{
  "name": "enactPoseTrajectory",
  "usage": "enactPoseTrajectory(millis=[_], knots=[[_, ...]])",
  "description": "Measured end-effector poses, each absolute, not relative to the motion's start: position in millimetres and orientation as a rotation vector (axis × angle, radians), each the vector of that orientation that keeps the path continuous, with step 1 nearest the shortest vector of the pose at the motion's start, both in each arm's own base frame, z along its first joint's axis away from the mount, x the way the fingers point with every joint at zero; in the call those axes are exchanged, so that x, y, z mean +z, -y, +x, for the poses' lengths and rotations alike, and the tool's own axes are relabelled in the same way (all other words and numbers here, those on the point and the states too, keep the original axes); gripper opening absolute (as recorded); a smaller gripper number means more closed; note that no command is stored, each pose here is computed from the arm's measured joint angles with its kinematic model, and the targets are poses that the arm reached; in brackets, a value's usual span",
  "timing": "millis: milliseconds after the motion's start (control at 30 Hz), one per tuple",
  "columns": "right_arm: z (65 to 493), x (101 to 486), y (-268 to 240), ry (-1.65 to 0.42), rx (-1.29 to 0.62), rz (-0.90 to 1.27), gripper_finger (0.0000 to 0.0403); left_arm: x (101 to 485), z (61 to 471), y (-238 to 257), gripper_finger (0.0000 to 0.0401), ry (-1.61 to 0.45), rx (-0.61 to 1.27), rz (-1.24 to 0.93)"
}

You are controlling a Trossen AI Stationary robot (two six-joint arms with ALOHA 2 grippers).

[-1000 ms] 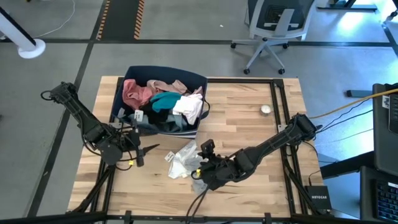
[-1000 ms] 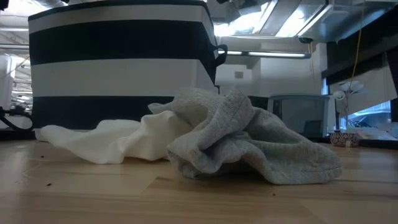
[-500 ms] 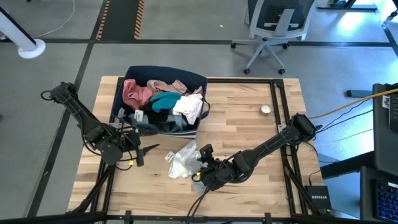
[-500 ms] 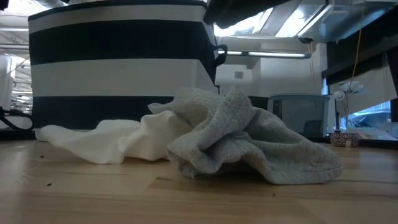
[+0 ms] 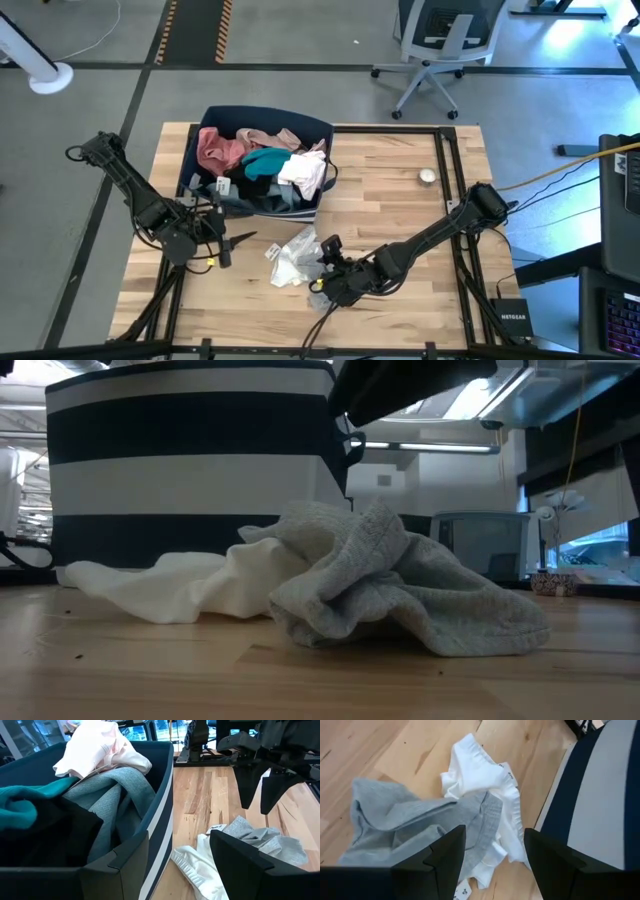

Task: Sort clothes
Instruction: Put the gray underwear into the blue laundry organizer

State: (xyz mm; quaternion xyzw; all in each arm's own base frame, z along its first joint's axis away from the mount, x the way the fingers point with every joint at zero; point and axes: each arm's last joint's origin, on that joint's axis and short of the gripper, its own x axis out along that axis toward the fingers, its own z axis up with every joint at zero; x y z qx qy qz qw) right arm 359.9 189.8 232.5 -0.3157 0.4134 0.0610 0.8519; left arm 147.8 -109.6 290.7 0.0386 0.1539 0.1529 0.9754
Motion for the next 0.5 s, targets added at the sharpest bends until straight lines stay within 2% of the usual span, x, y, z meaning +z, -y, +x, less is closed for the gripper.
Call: enactPoseTrajectory(millis=[500], knots=[[356.2,231.4,-198.4,-0.869,0.186,-0.595,0.0221,290.7,147.8,109.6,0.0208,-0.310,0.308,0.078]])
